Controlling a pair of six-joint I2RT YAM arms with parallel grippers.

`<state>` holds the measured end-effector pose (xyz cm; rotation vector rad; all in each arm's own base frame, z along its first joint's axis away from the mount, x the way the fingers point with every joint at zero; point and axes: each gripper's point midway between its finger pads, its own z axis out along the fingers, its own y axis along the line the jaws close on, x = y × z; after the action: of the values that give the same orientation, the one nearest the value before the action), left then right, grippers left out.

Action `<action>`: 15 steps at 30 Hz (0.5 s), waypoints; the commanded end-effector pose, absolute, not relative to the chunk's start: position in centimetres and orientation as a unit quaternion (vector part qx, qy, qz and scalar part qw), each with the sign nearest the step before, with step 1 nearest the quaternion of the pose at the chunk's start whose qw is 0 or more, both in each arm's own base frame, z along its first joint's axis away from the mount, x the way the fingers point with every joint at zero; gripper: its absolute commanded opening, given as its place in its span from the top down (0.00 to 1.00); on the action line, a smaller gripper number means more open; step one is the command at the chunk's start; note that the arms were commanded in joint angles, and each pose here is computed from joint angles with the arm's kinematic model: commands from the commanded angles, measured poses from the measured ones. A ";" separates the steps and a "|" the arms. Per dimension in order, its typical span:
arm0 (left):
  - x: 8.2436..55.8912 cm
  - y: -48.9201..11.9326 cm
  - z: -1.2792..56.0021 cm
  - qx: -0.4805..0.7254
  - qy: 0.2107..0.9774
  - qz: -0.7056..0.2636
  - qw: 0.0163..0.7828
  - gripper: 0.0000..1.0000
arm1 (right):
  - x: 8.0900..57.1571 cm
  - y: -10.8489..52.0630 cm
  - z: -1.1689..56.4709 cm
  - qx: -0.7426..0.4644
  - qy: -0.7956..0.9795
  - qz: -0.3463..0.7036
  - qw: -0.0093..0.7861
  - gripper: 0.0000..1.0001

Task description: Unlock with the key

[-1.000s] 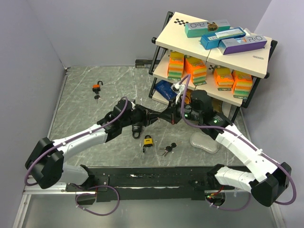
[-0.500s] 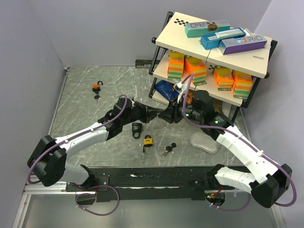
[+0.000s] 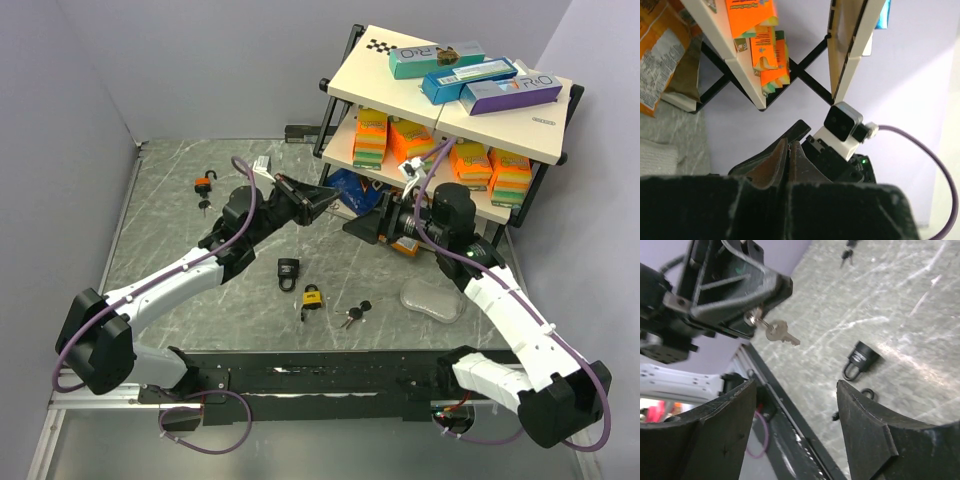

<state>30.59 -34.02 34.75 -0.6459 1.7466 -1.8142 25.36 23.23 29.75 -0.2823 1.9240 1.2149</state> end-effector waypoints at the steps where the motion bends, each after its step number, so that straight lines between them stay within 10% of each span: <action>1: 29.5 -33.8 38.0 -0.156 0.624 -0.689 0.335 0.99 | 24.9 23.9 34.1 -0.117 0.720 0.535 0.426 0.30; 15: 28.3 -35.0 38.9 -0.089 0.623 -0.695 0.348 0.99 | 24.8 24.7 35.9 -0.138 0.689 0.564 0.435 0.34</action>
<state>29.52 -34.61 34.67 -0.3638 1.7404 -1.7297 24.76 24.32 33.00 -0.2953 1.8273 1.3754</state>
